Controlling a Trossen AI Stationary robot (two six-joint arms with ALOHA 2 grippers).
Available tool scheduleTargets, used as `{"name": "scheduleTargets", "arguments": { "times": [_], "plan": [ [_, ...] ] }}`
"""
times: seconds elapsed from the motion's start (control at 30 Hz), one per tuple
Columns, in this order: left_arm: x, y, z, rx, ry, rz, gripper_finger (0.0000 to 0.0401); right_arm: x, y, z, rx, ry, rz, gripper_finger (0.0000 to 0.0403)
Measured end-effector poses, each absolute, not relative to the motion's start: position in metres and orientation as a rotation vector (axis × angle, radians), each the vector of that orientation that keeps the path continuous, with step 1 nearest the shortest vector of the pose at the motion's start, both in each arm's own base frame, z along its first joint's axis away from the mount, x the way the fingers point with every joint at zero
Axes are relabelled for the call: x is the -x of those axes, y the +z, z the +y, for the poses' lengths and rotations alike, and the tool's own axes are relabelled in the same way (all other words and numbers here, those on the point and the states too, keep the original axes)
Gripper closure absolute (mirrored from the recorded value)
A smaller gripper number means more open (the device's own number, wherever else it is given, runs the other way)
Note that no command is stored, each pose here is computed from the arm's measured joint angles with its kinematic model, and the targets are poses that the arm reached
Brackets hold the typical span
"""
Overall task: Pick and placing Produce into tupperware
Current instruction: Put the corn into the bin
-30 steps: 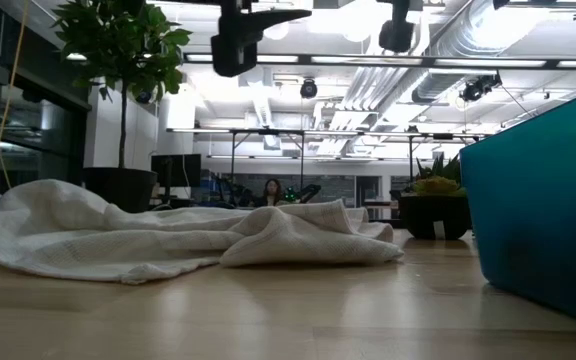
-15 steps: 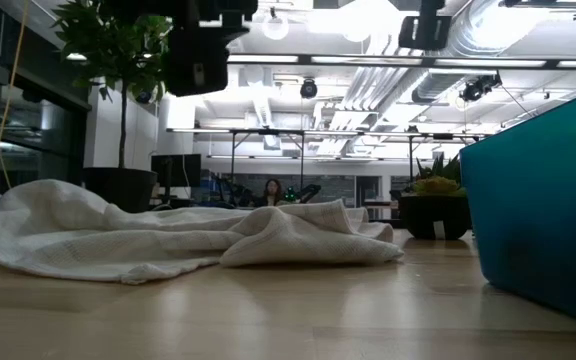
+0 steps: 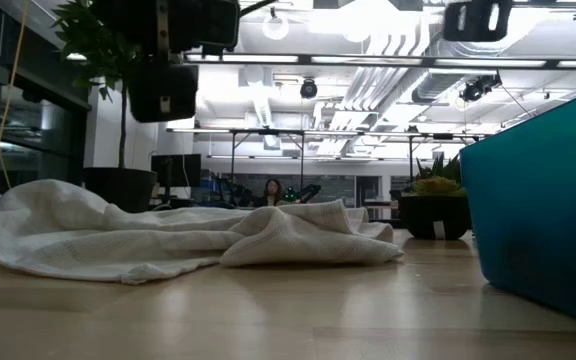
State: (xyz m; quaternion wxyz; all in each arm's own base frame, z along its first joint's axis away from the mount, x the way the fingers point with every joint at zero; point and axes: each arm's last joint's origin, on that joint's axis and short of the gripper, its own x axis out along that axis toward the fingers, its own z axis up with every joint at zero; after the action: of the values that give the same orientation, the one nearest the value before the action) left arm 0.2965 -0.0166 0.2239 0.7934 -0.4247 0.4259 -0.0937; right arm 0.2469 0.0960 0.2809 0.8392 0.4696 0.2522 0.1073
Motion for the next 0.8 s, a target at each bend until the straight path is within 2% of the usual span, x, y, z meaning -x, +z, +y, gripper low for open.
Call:
{"name": "scheduleTargets", "arguments": {
  "times": [0.17,0.4,0.53,0.8],
  "plan": [
    [-0.293,0.221,-0.017,0.886,-0.197,0.954,0.0142,-0.238,0.277,0.113,-0.997,0.139,0.559,0.0401],
    [-0.292,0.22,-0.016,0.861,-0.195,0.961,0.0142,-0.232,0.298,0.135,-0.849,-0.07,0.729,0.0402],
    [-0.292,0.219,-0.016,0.857,-0.181,0.963,0.0142,-0.239,0.3,0.148,-0.795,-0.124,0.809,0.0402],
    [-0.289,0.216,-0.015,0.846,-0.116,0.997,0.0142,-0.258,0.275,0.186,-0.719,-0.23,0.993,0.0402]
  ]
}}
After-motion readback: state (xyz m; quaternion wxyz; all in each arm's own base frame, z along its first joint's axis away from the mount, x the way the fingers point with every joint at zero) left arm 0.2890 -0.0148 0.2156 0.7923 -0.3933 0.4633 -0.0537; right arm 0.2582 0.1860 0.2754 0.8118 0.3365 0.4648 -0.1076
